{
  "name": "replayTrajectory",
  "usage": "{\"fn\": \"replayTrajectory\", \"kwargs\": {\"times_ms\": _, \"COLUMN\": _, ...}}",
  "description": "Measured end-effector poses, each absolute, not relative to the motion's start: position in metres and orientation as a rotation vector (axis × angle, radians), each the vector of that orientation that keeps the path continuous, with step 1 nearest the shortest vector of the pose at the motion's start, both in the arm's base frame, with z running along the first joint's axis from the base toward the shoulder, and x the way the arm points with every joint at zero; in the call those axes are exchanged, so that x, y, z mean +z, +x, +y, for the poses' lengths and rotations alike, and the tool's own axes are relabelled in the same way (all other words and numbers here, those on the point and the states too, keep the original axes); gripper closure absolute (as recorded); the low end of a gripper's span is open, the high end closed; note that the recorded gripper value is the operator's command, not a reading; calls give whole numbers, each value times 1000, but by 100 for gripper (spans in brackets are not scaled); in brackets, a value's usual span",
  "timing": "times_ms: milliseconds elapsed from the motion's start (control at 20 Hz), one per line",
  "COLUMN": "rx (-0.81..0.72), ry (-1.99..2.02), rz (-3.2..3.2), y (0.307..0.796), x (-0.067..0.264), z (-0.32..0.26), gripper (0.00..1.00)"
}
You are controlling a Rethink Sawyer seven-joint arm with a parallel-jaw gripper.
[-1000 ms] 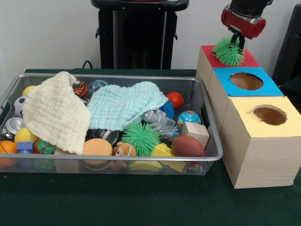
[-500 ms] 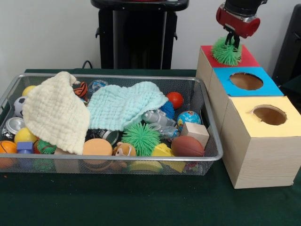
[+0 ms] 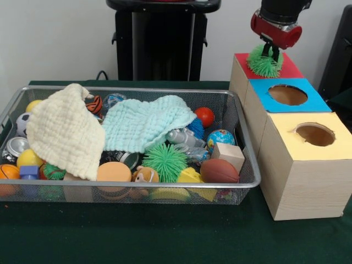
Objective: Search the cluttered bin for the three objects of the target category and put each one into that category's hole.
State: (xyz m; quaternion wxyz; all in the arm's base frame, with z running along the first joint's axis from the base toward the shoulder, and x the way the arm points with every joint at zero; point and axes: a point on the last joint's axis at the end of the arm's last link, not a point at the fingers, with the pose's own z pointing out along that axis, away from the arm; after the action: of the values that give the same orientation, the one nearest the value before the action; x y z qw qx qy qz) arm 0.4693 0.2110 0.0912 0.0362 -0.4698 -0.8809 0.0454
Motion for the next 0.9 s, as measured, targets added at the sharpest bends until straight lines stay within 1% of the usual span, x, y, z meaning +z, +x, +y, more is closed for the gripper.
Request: {"fn": "replayTrajectory", "kwargs": {"times_ms": 900, "rx": 140, "ry": -1373, "rz": -2748, "y": 465, "x": 94, "z": 209, "gripper": 0}}
